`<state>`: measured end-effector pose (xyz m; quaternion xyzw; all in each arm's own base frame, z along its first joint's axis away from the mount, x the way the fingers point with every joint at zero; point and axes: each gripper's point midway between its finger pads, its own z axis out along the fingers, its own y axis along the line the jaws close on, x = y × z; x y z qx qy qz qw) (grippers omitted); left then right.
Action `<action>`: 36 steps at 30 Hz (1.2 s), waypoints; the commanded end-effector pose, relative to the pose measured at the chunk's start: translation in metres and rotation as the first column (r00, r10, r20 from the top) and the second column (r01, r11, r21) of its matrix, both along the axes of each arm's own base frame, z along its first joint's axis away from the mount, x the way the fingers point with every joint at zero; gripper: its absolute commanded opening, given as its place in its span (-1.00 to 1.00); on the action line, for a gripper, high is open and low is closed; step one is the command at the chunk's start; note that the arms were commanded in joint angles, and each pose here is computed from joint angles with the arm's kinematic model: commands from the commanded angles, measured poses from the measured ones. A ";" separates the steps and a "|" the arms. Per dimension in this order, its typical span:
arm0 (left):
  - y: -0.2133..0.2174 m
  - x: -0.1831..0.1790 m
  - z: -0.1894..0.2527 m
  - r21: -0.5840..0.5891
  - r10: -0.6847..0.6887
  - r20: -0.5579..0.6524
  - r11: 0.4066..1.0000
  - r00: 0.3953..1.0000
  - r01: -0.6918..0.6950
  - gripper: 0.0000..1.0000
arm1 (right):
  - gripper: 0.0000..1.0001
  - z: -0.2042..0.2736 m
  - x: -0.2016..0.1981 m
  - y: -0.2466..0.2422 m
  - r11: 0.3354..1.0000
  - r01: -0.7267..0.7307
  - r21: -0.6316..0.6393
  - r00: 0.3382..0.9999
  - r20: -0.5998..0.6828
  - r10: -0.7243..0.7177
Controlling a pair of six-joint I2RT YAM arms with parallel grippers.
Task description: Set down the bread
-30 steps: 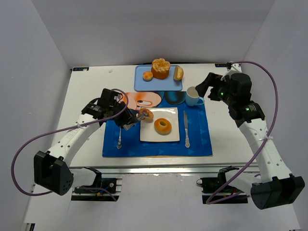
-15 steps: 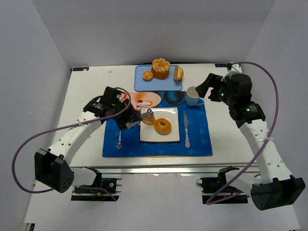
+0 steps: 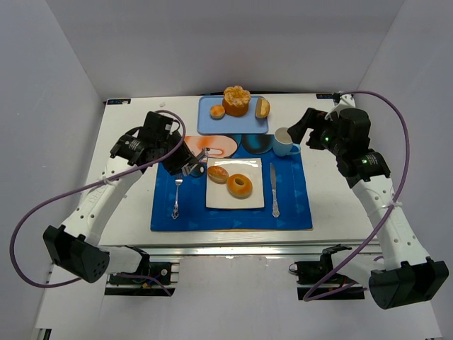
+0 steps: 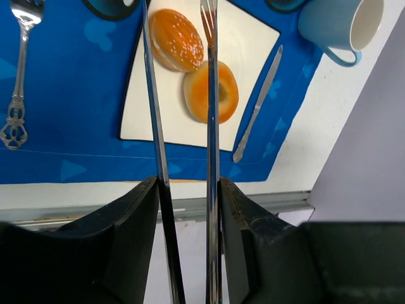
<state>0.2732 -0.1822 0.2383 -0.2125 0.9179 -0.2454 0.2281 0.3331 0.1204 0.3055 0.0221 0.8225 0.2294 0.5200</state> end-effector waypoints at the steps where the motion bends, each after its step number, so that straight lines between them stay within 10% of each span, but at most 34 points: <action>1: 0.015 0.008 0.013 0.072 0.048 0.050 0.996 0.998 -0.051 0.02 | 0.79 0.010 0.006 0.004 1.000 -0.016 0.011 0.999 0.033 0.016; 11: 0.123 0.110 0.046 0.400 0.294 0.314 0.821 0.903 -0.407 0.00 | 0.79 0.005 0.025 0.011 1.000 -0.028 0.015 1.000 0.006 0.028; 19: 0.203 0.235 -0.019 0.547 0.311 0.321 0.710 0.895 -0.443 -0.01 | 0.79 0.006 0.042 0.018 0.999 -0.036 0.011 0.999 -0.022 0.036; 30: 0.270 0.308 -0.133 0.528 0.331 0.231 0.748 0.915 -0.403 -0.07 | 0.79 -0.009 0.060 0.016 0.999 -0.024 -0.039 0.997 -0.076 0.021; 36: 0.271 0.308 -0.163 0.507 0.313 0.173 0.785 0.934 -0.357 0.48 | 0.79 -0.024 0.060 0.015 0.999 -0.013 -0.045 0.993 -0.120 0.008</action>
